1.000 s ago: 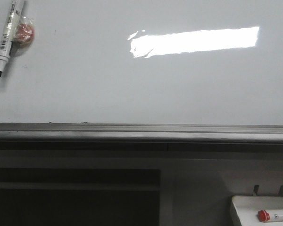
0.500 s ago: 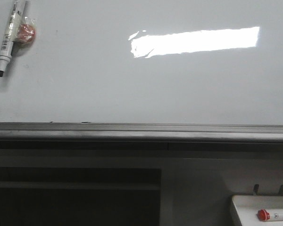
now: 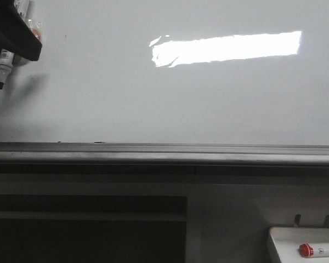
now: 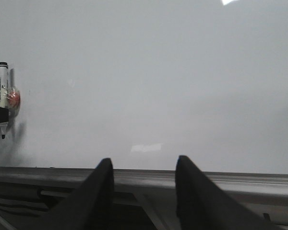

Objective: Write number 2 on whiteboard

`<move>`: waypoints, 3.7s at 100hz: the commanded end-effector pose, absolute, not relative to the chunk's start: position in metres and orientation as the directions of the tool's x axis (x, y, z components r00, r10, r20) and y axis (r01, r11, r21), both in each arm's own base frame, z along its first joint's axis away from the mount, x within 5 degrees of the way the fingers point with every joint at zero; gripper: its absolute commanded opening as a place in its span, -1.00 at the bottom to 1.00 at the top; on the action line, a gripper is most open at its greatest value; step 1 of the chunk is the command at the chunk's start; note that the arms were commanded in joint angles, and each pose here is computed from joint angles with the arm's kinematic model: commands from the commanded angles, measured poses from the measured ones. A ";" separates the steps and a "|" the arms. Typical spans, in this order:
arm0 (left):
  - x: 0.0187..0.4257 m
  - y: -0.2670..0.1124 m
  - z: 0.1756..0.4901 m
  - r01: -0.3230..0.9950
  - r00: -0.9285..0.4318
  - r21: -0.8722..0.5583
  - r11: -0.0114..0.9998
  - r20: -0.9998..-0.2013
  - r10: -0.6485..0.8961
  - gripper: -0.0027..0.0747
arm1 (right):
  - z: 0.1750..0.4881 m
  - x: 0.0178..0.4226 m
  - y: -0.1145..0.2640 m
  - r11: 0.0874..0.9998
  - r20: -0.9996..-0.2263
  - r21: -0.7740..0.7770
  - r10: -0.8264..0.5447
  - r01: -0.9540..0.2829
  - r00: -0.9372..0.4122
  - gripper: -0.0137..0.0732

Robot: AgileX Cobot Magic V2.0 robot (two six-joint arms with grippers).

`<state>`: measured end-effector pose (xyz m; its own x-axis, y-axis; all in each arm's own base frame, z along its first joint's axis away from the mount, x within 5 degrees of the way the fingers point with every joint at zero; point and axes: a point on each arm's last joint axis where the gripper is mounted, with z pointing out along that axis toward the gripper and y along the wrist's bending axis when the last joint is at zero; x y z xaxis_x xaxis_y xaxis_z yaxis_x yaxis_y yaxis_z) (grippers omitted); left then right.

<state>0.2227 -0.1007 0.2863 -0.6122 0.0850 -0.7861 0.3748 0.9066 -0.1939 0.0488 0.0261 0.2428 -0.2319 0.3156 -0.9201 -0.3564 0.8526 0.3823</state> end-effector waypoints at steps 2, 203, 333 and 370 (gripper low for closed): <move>0.231 -0.104 0.303 0.370 -0.525 -0.195 0.908 -0.851 0.031 -0.11 | 0.260 0.050 0.024 0.858 -0.931 0.366 0.336 -0.361 -0.146 -0.06; 0.118 -0.191 0.378 0.850 0.388 0.520 0.081 -0.724 0.570 -0.98 | 0.375 0.138 0.179 0.476 -0.925 -0.052 -0.354 -0.878 -0.138 -0.20; 0.017 -0.020 0.424 0.689 0.259 0.240 0.684 -0.963 0.077 -0.98 | 0.340 0.222 0.205 0.708 -0.959 -0.106 -0.257 -0.698 -0.116 -0.87; 0.017 -0.023 0.377 0.731 0.123 0.104 0.674 -0.992 0.020 -0.98 | 0.316 0.254 0.192 0.770 -0.937 -0.103 -0.288 -0.630 -0.199 -0.87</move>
